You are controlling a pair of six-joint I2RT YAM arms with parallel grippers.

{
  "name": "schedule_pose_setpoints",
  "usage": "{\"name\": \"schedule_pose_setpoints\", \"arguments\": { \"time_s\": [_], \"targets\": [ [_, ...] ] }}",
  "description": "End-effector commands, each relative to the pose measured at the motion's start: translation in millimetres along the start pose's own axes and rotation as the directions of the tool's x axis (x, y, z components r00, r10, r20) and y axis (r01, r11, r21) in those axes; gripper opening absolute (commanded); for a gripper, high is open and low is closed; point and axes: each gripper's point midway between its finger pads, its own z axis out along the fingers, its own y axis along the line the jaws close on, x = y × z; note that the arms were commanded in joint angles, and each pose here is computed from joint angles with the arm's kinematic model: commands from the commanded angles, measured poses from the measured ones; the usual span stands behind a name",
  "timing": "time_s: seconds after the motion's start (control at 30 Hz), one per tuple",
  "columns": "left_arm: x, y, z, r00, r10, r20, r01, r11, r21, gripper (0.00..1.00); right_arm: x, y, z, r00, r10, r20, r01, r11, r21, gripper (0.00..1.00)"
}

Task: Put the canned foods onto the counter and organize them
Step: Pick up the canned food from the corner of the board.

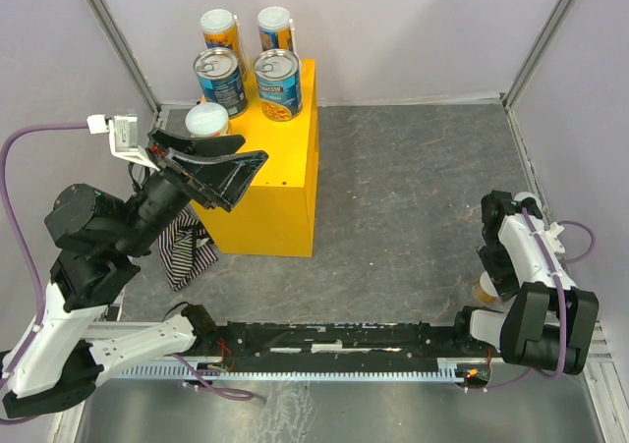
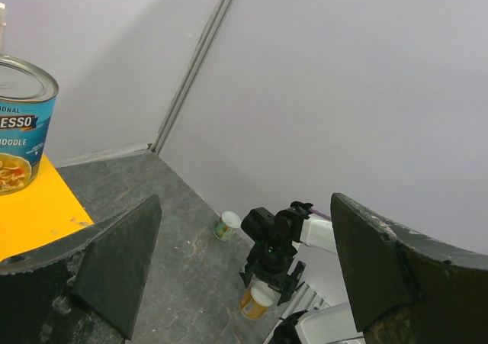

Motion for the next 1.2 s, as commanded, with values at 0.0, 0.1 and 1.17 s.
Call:
{"name": "schedule_pose_setpoints", "arguments": {
  "time_s": [0.0,0.1,1.17],
  "targets": [
    [-10,-5,0,1.0,0.017,0.022,-0.017,1.0,0.012,0.98,-1,5,4,1.0,0.003,0.006,-0.003,1.0,-0.005,0.99],
    [-10,-3,0,1.0,0.023,0.021,-0.024,1.0,0.006,0.98,-1,8,7,1.0,-0.002,0.004,0.002,1.0,-0.004,0.99],
    [-5,8,2,0.997,0.052,0.058,-0.051,0.999,-0.016,0.98,14,95,-21,0.937,-0.348,0.031,0.322,0.826,-0.463,0.19]
  ]
}}
